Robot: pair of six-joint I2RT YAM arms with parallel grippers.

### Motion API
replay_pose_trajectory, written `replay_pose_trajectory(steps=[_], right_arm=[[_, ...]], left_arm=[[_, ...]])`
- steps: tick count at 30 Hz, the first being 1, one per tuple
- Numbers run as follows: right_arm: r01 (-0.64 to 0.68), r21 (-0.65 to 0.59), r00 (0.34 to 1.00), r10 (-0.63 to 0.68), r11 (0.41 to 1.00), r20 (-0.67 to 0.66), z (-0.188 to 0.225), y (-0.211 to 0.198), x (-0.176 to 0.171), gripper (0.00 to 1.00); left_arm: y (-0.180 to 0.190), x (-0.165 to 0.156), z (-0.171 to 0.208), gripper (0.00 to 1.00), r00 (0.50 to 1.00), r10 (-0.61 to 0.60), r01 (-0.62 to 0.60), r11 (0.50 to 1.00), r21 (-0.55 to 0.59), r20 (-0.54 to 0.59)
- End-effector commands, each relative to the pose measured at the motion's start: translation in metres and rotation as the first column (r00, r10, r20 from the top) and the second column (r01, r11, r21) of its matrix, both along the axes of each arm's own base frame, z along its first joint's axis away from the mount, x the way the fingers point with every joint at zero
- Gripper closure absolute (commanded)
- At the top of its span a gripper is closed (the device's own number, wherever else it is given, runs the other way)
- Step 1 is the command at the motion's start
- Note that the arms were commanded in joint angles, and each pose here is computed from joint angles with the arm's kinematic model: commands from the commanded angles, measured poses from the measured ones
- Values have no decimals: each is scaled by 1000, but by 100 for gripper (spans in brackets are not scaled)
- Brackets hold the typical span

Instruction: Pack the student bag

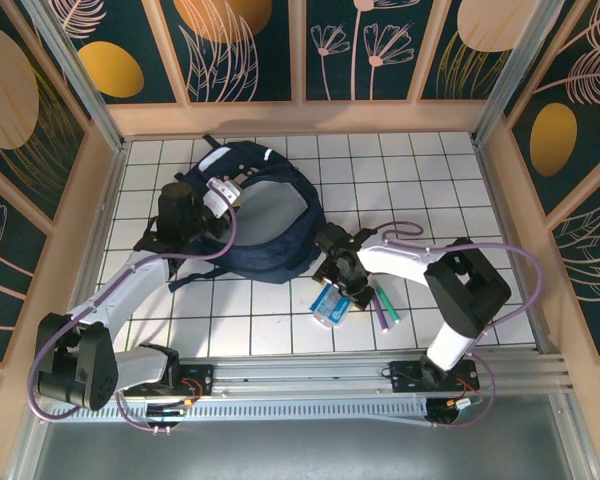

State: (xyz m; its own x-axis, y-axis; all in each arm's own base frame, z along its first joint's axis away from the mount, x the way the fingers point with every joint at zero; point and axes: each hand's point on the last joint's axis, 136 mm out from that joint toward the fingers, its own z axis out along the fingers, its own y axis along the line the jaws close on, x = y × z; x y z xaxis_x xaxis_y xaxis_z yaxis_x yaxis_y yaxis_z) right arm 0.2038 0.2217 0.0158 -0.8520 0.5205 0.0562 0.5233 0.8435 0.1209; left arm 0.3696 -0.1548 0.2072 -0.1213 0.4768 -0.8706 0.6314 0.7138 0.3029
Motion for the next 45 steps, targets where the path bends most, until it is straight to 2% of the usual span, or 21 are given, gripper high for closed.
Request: replay_pose_trajectory(steps=[1,7,14,20,27,30,34,37,40,43,45], right_arm=[[3,5,999,-3,1000,-46,-18,7,1,3],[-43,-12,999,43,999,-3,-10,17,16,16],[-74,-64,991,80,995,111,20,15,31,29],[-100,-63,977,110,993,184,44,23,31,31],[-107,-49,971,115,993,212,73,27,15,34],[-115,-48,957,124,992,262,102,28,18,34],[-119,103,930,74,988,360,148,52,41,38],[-113,290,914,-15,950,406,172,83,70,43],[-93,422,902,-103,902,420,184,110,103,44],[-99,504,897,-142,858,418,191,137,134,44],[-88,508,894,-157,857,419,187,148,153,44]], left_arm=[[-4,-5,25,100,997,-27,32,998,-57,75],[-4,-15,31,100,996,-37,43,996,-77,82],[-4,-21,34,100,995,-45,53,995,-85,92],[-7,-21,33,100,996,-54,62,992,-106,76],[-9,-20,27,100,997,-62,67,991,-112,54],[-14,-24,23,100,994,-100,104,988,-109,43],[-22,-31,24,100,987,-155,159,978,-133,40],[-27,-34,38,100,983,-176,183,965,-189,53],[-32,-36,59,100,978,-189,207,946,-248,92],[-36,-39,84,100,966,-210,247,925,-290,152],[-38,-41,100,100,957,-222,272,910,-314,186]])
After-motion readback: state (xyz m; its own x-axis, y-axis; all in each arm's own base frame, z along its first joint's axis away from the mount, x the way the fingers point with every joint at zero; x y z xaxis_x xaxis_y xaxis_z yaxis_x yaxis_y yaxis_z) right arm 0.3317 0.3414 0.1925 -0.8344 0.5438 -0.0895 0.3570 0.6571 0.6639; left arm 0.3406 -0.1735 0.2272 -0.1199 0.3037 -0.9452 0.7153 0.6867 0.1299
